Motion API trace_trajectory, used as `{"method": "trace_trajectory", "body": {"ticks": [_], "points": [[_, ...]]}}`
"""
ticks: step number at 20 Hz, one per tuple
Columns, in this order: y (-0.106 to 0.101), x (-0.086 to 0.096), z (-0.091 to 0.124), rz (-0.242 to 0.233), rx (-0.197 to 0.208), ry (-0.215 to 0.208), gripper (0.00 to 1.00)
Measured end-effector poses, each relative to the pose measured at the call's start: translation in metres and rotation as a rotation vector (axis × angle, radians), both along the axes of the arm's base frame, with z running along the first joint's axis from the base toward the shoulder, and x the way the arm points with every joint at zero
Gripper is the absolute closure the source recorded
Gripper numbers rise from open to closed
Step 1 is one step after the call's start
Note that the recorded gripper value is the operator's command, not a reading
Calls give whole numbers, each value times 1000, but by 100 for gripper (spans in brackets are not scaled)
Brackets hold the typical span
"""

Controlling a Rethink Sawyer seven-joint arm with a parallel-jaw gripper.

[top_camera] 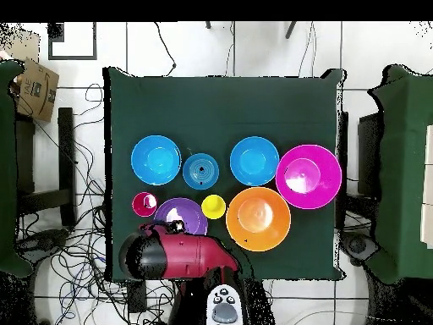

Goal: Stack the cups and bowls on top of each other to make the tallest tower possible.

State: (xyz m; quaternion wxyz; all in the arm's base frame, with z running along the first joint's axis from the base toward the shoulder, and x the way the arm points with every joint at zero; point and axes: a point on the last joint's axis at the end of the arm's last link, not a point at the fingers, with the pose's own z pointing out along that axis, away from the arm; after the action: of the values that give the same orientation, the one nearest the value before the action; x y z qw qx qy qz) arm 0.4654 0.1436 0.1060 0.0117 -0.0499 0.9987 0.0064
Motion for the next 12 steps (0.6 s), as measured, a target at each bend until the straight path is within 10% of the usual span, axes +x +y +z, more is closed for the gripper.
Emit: {"method": "trace_trajectory", "body": {"ticks": [12], "points": [[-3,-1,-11,-26,-8,-16,0]]}}
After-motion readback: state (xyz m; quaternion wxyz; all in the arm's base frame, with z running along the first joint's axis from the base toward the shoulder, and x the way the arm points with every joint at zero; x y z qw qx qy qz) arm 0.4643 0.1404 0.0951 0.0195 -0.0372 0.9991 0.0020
